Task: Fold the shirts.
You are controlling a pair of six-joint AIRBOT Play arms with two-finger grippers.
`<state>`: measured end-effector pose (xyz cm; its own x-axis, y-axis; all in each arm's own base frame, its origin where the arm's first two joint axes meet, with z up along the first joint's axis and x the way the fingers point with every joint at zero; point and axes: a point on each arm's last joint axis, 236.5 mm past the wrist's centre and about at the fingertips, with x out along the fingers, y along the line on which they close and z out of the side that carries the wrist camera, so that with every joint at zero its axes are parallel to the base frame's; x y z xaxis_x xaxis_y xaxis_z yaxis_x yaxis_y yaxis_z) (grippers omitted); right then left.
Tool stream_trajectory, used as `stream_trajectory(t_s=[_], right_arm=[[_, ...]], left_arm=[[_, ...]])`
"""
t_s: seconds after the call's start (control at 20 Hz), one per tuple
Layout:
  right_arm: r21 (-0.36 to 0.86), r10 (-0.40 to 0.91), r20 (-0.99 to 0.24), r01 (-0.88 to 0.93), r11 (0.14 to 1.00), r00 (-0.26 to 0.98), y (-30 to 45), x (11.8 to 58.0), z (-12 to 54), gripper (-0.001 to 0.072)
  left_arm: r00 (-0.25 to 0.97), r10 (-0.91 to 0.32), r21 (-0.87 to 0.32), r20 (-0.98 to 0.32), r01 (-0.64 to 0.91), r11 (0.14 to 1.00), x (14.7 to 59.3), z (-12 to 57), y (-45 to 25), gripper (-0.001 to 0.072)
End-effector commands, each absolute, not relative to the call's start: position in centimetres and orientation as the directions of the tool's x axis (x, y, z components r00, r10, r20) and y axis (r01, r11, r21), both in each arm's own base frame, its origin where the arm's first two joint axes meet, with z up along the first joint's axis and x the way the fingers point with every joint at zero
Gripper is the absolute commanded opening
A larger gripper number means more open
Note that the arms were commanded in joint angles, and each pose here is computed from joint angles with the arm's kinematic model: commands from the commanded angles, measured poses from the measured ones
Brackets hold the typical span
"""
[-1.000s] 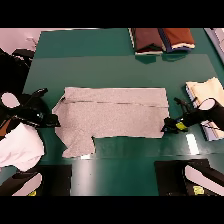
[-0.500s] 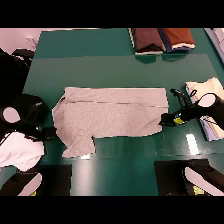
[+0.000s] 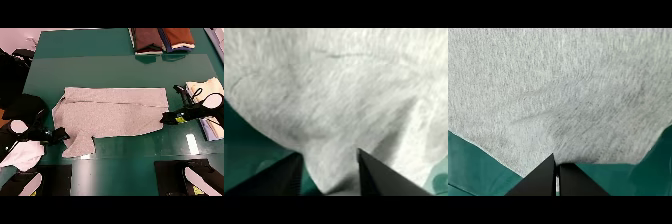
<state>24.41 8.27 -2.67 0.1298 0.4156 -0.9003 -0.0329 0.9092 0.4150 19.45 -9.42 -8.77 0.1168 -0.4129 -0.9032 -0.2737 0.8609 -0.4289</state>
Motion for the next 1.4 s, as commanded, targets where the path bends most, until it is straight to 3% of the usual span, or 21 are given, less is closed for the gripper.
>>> stream_trajectory(t_s=[0.0, 0.05, 0.1, 0.3, 0.5, 0.65, 0.95, 1.35], right_arm=[[0.424, 0.424, -0.895, -0.033, 0.905, 0.138, 8.5, 24.5, -2.4, 0.0013], [0.424, 0.424, -0.895, -0.034, 0.905, 0.137, 8.5, 24.5, -2.4, 0.0013], [0.424, 0.424, -0.895, -0.035, 0.905, 0.134, 8.5, 24.5, -2.3, 0.0013], [0.358, 0.365, -0.927, -0.083, 0.93, 0.087, 7.0, 23.8, -0.8, 0.0012], [0.262, 0.258, -0.965, -0.108, 0.959, -0.053, 4.5, 20.2, -0.9, 0.0012], [0.147, 0.147, -0.989, -0.113, 0.983, -0.014, 2.0, 19.6, -0.2, 0.0012], [0.113, 0.124, -0.988, -0.118, 0.987, 0.091, 1.3, 25.0, 2.4, 0.0011], [0.137, 0.138, -0.99, -0.101, 0.985, 0.001, 0.9, 33.3, -0.9, 0.0012]], left_arm=[[0.18, -0.45, -0.484, -0.875, -0.303, 0.821, 20.7, -8.5, -10.3, 0.0167], [0.167, -0.455, -0.485, -0.875, -0.279, 0.829, 20.5, -8.3, -10.4, 0.0035], [0.146, -0.463, -0.485, -0.874, -0.247, 0.839, 20.2, -8.0, -10.6, 0.0022], [0.154, -0.401, -0.421, -0.903, -0.133, 0.897, 19.6, -4.7, -9.1, 0.0019], [0.185, -0.36, -0.372, -0.915, -0.037, 0.927, 16.3, -0.3, -8.3, 0.002], [0.225, -0.362, -0.371, -0.905, 0.002, 0.929, 16.0, 2.5, -8.3, 0.002], [0.328, -0.345, -0.356, -0.879, 0.029, 0.934, 23.6, 3.2, -7.8, 0.002], [0.351, -0.347, -0.339, -0.87, 0.085, 0.937, 36.2, 1.4, -7.6, 0.0021]])
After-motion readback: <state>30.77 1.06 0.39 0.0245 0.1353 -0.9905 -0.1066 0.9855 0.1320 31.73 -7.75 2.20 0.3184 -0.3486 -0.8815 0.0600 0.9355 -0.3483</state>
